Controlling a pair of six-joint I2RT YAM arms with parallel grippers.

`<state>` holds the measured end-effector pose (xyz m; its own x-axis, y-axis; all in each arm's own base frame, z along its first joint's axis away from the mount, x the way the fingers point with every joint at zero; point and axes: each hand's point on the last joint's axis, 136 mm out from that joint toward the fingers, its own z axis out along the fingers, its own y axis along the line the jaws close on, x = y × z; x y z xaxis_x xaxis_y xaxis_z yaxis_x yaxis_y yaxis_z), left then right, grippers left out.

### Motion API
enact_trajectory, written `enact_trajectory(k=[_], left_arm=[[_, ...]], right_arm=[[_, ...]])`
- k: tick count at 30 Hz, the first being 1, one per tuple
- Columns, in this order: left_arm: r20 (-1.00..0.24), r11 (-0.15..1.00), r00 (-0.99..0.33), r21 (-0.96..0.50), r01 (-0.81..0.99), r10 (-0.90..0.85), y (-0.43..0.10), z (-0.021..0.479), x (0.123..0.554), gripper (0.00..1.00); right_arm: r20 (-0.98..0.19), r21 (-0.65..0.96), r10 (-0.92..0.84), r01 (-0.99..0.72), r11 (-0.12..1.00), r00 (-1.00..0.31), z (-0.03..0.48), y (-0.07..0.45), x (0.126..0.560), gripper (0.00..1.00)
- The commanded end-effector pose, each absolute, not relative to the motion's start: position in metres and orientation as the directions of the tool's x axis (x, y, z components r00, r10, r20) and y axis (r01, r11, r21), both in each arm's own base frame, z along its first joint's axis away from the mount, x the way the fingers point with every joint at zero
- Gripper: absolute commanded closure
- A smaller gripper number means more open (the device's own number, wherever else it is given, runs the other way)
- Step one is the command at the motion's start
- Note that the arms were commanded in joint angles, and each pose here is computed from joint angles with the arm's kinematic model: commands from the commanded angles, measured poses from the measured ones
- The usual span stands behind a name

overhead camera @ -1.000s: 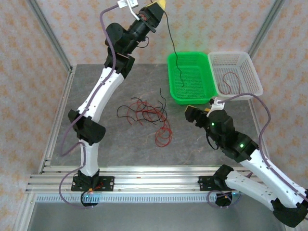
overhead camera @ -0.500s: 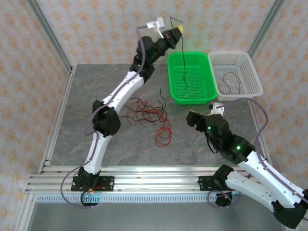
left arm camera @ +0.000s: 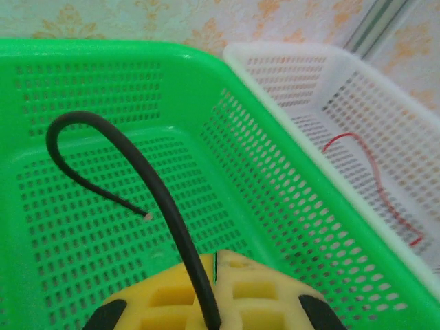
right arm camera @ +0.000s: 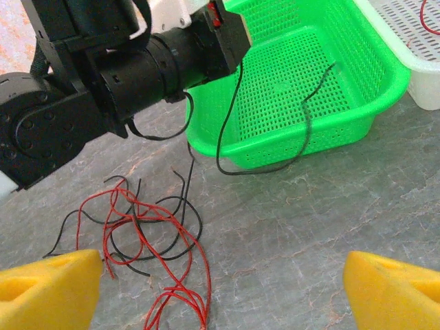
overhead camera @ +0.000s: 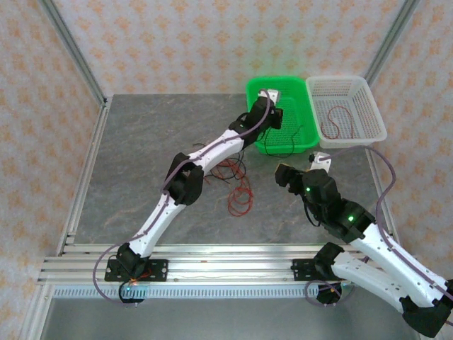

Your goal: Untangle the cables

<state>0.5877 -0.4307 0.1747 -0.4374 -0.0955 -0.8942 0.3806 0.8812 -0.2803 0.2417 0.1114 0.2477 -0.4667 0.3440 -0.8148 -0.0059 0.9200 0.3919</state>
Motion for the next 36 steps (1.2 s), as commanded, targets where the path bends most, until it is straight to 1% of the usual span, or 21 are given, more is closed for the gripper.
enact_trajectory(k=[1, 4, 9, 14, 19, 23, 26, 27, 29, 30, 31, 34, 35, 36], left_arm=[[-0.928, 0.971, -0.372, -0.116, 0.209, -0.031, -0.386, 0.192, 0.600, 1.00], [-0.932, 0.986, -0.362, -0.082, 0.147, -0.024, -0.374, 0.191, 0.604, 1.00], [-0.936, 0.988, -0.352, -0.070, 0.141, -0.016, -0.374, 0.187, 0.609, 1.00], [-0.940, 0.989, -0.339, -0.082, 0.126, -0.035, -0.368, 0.188, 0.616, 1.00], [-0.944, 0.983, -0.328, -0.097, 0.154, -0.041, -0.369, 0.186, 0.622, 0.94], [-0.950, 0.972, -0.311, -0.105, 0.209, -0.036, -0.378, 0.190, 0.624, 0.91], [-0.955, 0.961, -0.295, -0.113, 0.253, -0.034, -0.386, 0.195, 0.623, 0.87], [-0.957, 0.959, -0.290, -0.113, 0.261, -0.034, -0.387, 0.197, 0.623, 0.84], [-0.959, 0.955, -0.281, -0.109, 0.276, -0.028, -0.390, 0.200, 0.622, 0.74], [-0.960, 0.954, -0.278, -0.106, 0.279, -0.026, -0.390, 0.201, 0.622, 0.66], [-0.961, 0.953, -0.275, -0.103, 0.284, -0.022, -0.391, 0.202, 0.622, 0.56], [-0.963, 0.948, -0.267, -0.101, 0.301, -0.018, -0.393, 0.208, 0.621, 0.21], [-0.964, 0.946, -0.265, -0.101, 0.307, -0.017, -0.394, 0.210, 0.620, 0.15], [-0.965, 0.944, -0.261, -0.101, 0.314, -0.016, -0.395, 0.214, 0.619, 0.11]], right_arm=[[-0.814, 0.398, 0.369, 0.032, 0.917, -0.449, 0.251, 0.103, 0.241, 0.10], [-0.813, 0.403, 0.375, 0.033, 0.915, -0.446, 0.253, 0.102, 0.241, 0.10], [-0.809, 0.403, 0.386, 0.058, 0.913, -0.443, 0.254, 0.099, 0.241, 0.10], [-0.790, 0.394, 0.397, 0.110, 0.913, -0.467, 0.240, 0.095, 0.244, 0.08], [-0.759, 0.414, 0.410, 0.111, 0.904, -0.507, 0.231, 0.103, 0.251, 0.08], [-0.753, 0.418, 0.413, 0.112, 0.901, -0.512, 0.231, 0.105, 0.257, 0.08], [-0.751, 0.418, 0.415, 0.117, 0.901, -0.513, 0.231, 0.107, 0.260, 0.08], [-0.750, 0.418, 0.415, 0.117, 0.901, -0.516, 0.230, 0.107, 0.261, 0.08], [-0.746, 0.419, 0.417, 0.121, 0.900, -0.519, 0.228, 0.108, 0.262, 0.08], [-0.745, 0.420, 0.419, 0.123, 0.899, -0.518, 0.228, 0.109, 0.263, 0.08], [-0.744, 0.420, 0.419, 0.124, 0.899, -0.520, 0.227, 0.109, 0.264, 0.08], [-0.741, 0.421, 0.419, 0.124, 0.899, -0.525, 0.227, 0.111, 0.266, 0.08], [-0.740, 0.421, 0.419, 0.124, 0.899, -0.526, 0.227, 0.112, 0.266, 0.08], [-0.741, 0.421, 0.419, 0.124, 0.899, -0.524, 0.227, 0.112, 0.267, 0.08]])
